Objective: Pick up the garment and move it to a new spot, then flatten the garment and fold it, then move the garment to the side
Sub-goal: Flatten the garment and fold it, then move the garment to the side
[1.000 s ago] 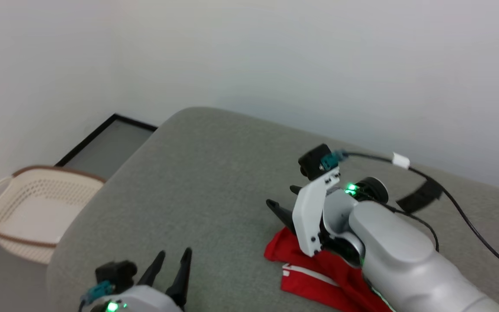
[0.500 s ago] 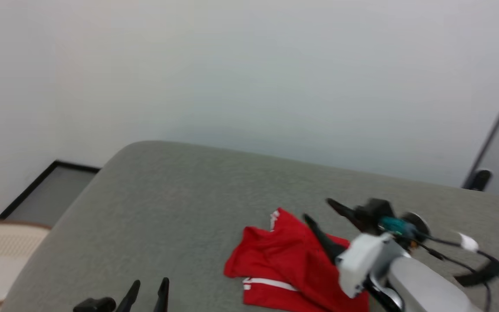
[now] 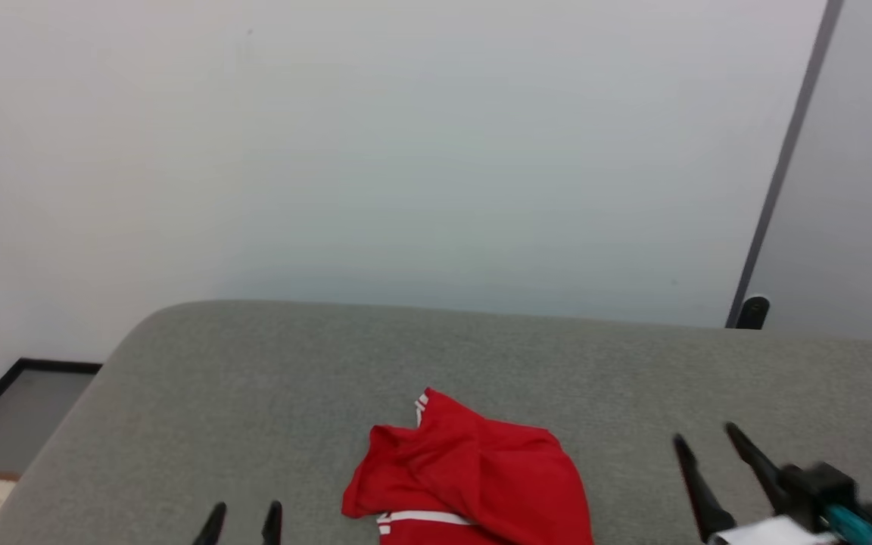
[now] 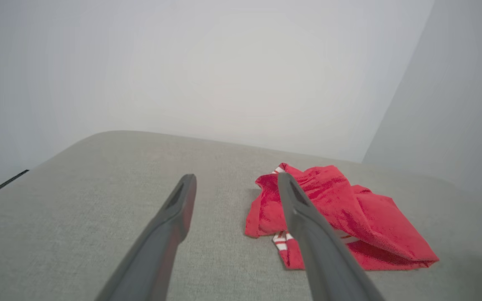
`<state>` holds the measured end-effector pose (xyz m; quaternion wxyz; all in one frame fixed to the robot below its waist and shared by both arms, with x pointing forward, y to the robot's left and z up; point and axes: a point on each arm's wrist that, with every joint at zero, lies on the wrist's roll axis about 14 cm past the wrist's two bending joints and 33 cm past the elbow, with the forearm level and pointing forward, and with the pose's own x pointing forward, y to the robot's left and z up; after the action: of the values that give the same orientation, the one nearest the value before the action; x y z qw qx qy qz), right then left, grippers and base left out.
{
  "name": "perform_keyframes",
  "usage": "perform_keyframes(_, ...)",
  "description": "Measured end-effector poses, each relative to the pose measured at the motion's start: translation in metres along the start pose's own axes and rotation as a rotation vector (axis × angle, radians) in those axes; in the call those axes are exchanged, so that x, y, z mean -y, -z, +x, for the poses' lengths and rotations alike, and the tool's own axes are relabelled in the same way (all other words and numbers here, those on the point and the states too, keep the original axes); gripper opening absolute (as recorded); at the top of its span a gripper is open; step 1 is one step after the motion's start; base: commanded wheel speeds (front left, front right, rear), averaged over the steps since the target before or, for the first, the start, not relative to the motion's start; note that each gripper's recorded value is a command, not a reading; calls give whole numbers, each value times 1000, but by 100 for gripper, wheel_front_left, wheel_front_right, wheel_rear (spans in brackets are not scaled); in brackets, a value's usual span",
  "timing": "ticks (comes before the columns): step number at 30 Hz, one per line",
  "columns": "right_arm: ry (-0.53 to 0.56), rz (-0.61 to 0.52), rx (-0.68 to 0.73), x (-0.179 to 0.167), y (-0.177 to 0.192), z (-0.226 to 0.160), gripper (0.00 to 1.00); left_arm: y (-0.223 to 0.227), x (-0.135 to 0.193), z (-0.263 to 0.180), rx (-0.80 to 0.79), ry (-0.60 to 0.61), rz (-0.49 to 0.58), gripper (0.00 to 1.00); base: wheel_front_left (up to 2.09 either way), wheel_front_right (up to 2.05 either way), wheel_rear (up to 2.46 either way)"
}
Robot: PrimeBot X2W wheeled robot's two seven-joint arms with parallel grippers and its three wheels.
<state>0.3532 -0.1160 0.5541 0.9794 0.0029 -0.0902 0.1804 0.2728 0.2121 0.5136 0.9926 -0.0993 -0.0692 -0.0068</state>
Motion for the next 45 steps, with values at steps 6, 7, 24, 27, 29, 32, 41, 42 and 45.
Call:
perform_keyframes(6,93,-22,33,19,-4,-35,100,-22,4,-6,83,-2,38,100,0,0,0)
perform_keyframes(7,105,-23,34,21,-3,-40,100,-22,3,-8,87,-7,34,100,0,0,0)
perform_keyframes(24,233,-26,37,43,-1,-80,100,-6,10,-16,46,12,24,100,0,0,0)
perform_keyframes(27,244,-29,33,46,0,-82,100,-4,13,-13,38,23,21,100,0,0,0)
perform_keyframes(29,246,-29,30,46,1,-83,100,-2,17,-11,30,34,20,100,0,0,0)
perform_keyframes(32,232,-32,24,43,2,-81,100,-1,19,-10,26,45,19,100,0,0,0)
perform_keyframes(41,123,-4,12,11,7,-56,100,-10,-20,-22,46,-44,60,100,0,0,0)
perform_keyframes(42,101,1,13,3,7,-52,100,-12,-27,-26,52,-67,63,100,0,0,0)
perform_keyframes(45,41,15,22,-15,5,-35,100,-20,-50,-37,70,-139,79,100,0,0,0)
